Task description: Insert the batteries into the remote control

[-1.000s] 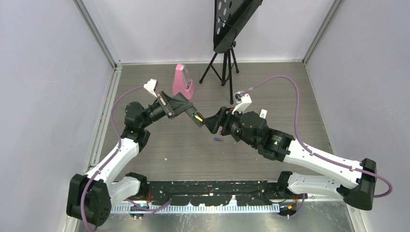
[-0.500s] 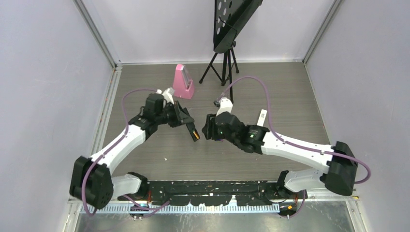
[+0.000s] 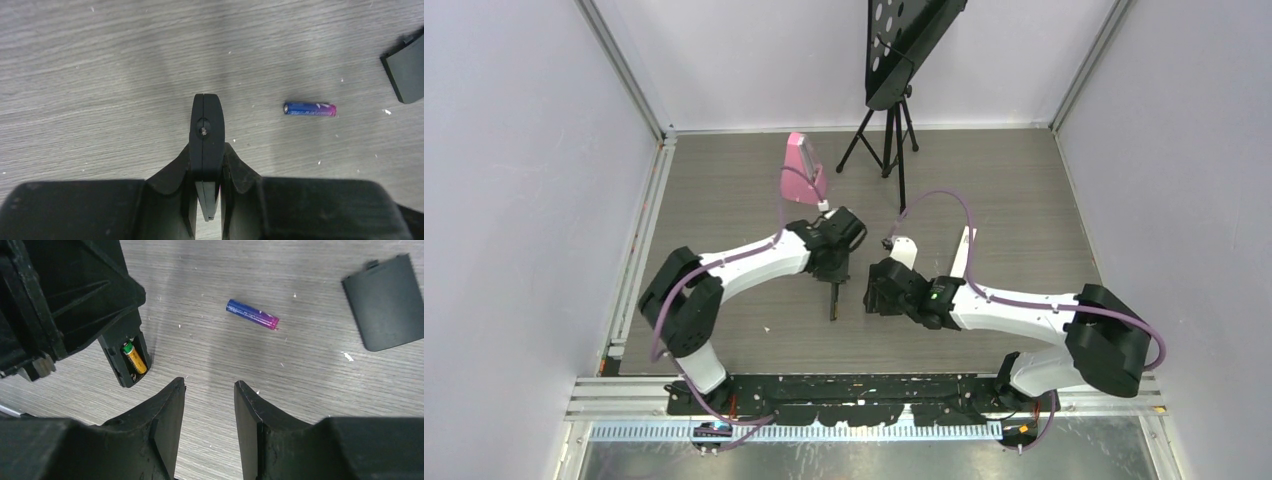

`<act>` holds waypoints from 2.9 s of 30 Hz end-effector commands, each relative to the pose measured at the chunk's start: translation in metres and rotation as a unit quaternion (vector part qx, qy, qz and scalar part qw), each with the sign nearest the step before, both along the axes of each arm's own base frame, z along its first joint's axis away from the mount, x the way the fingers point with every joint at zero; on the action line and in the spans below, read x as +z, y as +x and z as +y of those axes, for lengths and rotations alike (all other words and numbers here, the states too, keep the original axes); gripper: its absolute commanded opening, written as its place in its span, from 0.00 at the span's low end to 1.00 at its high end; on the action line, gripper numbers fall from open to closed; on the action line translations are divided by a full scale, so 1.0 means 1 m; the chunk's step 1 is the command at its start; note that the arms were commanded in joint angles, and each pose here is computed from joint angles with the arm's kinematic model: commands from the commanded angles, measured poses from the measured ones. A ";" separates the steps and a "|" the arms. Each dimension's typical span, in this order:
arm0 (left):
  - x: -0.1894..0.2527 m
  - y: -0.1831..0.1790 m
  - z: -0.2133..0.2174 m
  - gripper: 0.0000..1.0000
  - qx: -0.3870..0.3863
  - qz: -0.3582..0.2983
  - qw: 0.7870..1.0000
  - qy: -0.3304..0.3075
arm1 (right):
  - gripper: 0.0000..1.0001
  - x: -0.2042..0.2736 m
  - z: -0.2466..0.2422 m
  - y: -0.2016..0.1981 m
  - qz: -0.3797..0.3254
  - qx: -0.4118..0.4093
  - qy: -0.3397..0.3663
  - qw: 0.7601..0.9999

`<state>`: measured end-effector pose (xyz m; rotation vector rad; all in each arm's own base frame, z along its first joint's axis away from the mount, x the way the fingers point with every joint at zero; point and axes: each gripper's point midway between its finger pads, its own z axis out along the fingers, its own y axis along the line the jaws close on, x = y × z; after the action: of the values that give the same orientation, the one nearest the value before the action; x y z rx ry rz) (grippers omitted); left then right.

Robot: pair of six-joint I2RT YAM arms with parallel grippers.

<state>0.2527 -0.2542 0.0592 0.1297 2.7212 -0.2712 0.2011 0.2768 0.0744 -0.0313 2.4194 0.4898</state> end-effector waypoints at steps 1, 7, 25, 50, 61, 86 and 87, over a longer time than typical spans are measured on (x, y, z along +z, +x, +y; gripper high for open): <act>0.006 0.014 0.015 0.00 0.030 -0.051 0.990 0.131 | 0.46 -0.002 0.017 -0.001 0.006 -0.003 0.054 0.998; 0.002 0.020 0.019 0.00 0.046 -0.059 0.975 0.209 | 0.47 -0.013 0.016 -0.002 0.013 -0.003 0.050 0.999; 0.048 0.051 0.059 0.00 0.108 -0.120 0.976 0.146 | 0.40 -0.040 0.000 -0.017 0.103 -0.021 -0.062 0.992; 0.046 0.063 0.078 0.00 0.105 -0.125 0.983 0.083 | 0.68 -0.024 -0.067 -0.076 0.184 -0.065 -0.088 0.977; 0.041 0.061 0.078 0.00 0.099 -0.126 0.984 0.077 | 0.70 -0.041 -0.071 -0.133 0.318 -0.056 -0.061 0.944; 0.036 0.057 0.086 0.00 0.100 -0.122 0.985 0.068 | 0.66 -0.047 -0.110 -0.123 0.275 -0.069 -0.160 0.945; 0.036 0.057 0.086 0.00 0.100 -0.123 0.985 0.067 | 0.70 -0.044 -0.115 -0.122 0.269 -0.076 -0.166 0.946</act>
<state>0.3019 -0.1665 0.0764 -0.0484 2.5497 0.0449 0.0688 0.1763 0.0139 0.1883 3.0618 0.0953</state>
